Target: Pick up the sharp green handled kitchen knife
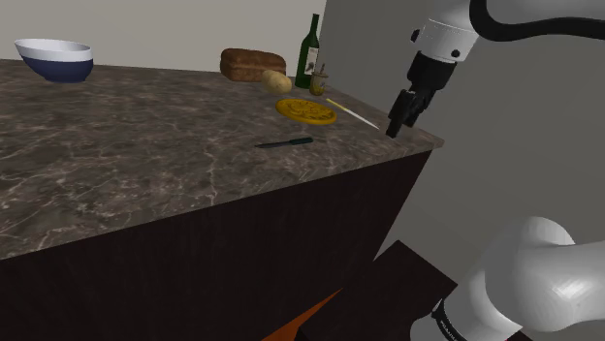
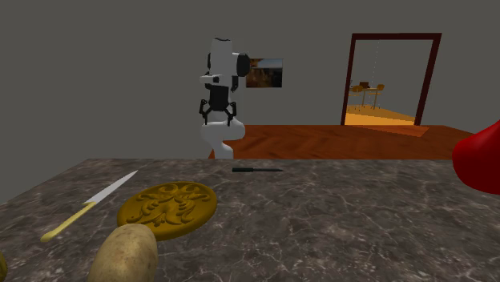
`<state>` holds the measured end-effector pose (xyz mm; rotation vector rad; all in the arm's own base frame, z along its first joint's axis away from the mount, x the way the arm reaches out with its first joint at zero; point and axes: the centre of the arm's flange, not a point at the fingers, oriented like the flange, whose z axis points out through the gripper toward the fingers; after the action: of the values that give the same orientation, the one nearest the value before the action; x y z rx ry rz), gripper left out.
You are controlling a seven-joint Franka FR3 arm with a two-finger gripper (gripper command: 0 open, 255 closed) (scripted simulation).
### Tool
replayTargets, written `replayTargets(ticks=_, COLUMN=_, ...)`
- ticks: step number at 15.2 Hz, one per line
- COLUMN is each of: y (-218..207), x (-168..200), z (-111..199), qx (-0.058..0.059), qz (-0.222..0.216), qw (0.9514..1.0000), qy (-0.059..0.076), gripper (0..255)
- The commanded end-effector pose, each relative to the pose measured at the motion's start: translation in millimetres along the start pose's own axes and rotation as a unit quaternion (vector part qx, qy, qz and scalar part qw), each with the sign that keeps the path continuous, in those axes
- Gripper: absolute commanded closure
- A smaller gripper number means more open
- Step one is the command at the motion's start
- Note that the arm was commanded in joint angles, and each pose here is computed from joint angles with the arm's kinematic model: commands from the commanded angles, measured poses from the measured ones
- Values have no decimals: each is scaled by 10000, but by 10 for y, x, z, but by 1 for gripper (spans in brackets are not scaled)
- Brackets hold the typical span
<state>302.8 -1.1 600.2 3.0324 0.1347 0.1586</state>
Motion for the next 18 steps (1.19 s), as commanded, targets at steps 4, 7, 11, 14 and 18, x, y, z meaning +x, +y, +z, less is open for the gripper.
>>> replayTargets(ticks=4, y=58, x=382, z=112, qx=101, qz=-931, qw=9956, qy=-3, gripper=0)
replayTargets(ticks=7, y=41, x=768, z=226, qx=202, qz=-1854, qw=9825, qy=-7, gripper=0)
replayTargets(ticks=11, y=-94, x=1265, z=375, qx=333, qz=-3058, qw=9515, qy=-11, gripper=0)
replayTargets(ticks=14, y=-277, x=1607, z=484, qx=428, qz=-3930, qw=9185, qy=-15, gripper=0)
replayTargets(ticks=18, y=-616, x=1999, z=622, qx=549, qz=-5038, qw=8621, qy=-19, gripper=0)
